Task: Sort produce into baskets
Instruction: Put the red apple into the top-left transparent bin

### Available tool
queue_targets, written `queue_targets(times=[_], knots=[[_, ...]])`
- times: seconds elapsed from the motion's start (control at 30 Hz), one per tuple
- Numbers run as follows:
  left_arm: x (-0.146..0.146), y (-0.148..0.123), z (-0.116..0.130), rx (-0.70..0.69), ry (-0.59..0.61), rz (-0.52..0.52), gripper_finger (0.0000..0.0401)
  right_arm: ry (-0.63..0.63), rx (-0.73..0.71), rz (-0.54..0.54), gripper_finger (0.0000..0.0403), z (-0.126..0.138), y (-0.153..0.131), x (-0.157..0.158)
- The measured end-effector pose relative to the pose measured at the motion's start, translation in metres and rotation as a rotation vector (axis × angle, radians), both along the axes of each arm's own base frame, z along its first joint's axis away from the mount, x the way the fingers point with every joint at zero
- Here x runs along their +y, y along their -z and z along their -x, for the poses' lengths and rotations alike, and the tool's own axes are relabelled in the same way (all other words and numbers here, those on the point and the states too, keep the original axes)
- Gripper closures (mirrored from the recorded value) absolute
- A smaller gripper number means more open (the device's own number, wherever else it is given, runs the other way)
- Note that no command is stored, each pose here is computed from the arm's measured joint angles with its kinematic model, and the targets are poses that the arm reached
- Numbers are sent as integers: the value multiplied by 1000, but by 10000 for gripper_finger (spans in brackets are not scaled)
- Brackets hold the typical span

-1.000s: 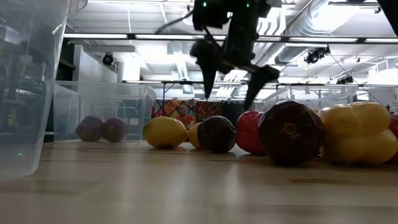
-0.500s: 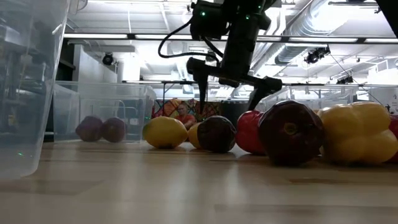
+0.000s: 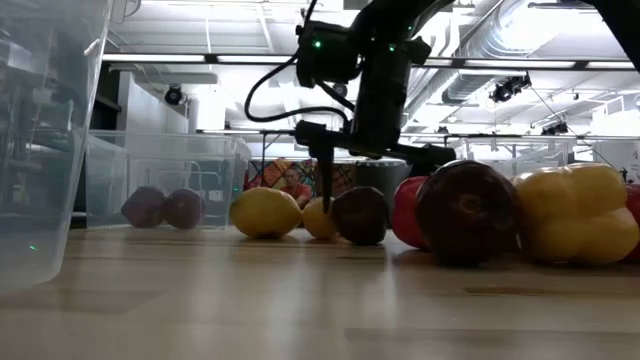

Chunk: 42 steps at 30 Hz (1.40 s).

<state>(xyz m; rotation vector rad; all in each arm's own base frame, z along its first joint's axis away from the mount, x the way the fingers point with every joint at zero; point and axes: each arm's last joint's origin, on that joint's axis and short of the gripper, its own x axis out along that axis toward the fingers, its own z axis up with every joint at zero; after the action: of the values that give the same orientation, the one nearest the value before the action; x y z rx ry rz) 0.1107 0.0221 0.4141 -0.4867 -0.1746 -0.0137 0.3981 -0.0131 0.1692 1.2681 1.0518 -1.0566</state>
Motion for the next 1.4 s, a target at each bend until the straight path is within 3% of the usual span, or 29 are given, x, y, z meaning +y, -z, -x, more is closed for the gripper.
queue_targets(times=[0.17, 0.27, 0.37, 0.53, 0.67, 0.87, 0.97, 1.2, 1.4], knots=[[0, 0, 0, -2, -6, -4, 27, -65, 16, -29, 128, 2, 0, -2], [-1, -2, 4, -25, -13, -32, 27, -184, 34, -46, 175, 5, -7, 0], [-3, -8, 14, -93, -27, -71, 27, -304, 34, -6, 177, 14, -41, 8], [-7, -17, 30, -184, -50, -145, 27, -337, -176, 276, 177, 24, -115, 6], [-8, -20, 34, -229, -61, -168, 27, -263, -458, 498, 168, 9, -147, -16], [-7, -22, 33, -249, -88, -152, 27, -260, -872, 606, 164, -47, -135, -59], [-6, -23, 33, -255, -97, -113, 27, -202, -1035, 622, 162, -62, -129, -79], [-7, -25, 35, -279, -101, -102, 27, -27, -1027, 565, 160, -70, -102, -100], [-5, -25, 35, -281, -154, -85, 27, -36, -1058, 561, 160, -79, -86, -105]])
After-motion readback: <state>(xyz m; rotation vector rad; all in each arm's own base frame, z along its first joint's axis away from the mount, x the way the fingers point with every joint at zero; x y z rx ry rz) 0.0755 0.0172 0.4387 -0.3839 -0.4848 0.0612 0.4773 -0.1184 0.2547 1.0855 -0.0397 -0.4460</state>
